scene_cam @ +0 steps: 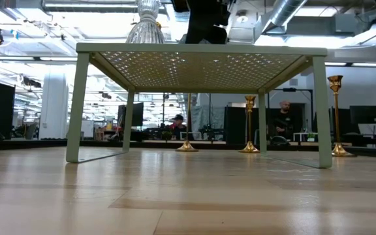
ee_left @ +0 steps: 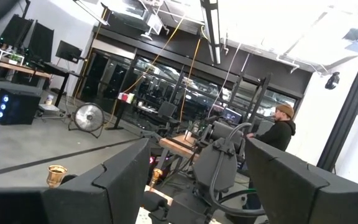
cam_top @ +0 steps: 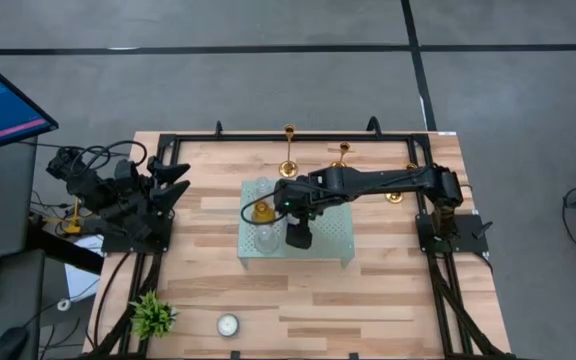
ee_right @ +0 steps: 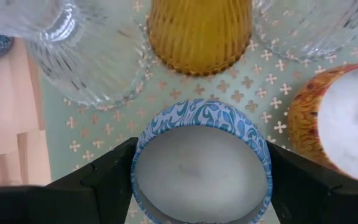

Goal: Pick & Place candle stick holders
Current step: Put the right blue scented candle on the shelf

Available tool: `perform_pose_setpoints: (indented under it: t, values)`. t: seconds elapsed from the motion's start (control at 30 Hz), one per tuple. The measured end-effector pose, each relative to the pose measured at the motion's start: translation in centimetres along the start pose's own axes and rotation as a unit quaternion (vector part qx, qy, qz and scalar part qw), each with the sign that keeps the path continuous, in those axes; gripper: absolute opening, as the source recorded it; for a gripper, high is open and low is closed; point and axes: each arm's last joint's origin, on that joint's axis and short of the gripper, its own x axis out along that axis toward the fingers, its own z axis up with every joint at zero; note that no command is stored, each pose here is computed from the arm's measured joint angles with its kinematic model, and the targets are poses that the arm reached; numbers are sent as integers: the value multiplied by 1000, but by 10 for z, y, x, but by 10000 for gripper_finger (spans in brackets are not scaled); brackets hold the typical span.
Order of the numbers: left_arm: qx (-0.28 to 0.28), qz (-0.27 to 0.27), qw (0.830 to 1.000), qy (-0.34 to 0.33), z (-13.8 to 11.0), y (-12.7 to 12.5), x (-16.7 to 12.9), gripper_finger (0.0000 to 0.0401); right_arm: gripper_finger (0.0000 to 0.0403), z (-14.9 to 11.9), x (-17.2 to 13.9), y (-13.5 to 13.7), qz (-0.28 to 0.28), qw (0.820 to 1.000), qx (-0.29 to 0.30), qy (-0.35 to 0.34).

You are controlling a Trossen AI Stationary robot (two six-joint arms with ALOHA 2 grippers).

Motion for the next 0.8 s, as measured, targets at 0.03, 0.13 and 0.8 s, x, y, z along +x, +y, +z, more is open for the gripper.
perform_pose_setpoints:
  t: [0.03,0.13,0.8]
  values:
    - [0,0,1000,0,0,0,0,262,286,0,0,0,0,1000,0,1]
    - [0,0,1000,0,0,0,0,262,286,0,0,0,0,1000,0,1]
    - [0,0,1000,0,0,0,0,262,317,0,1,-2,1,1000,8,1]
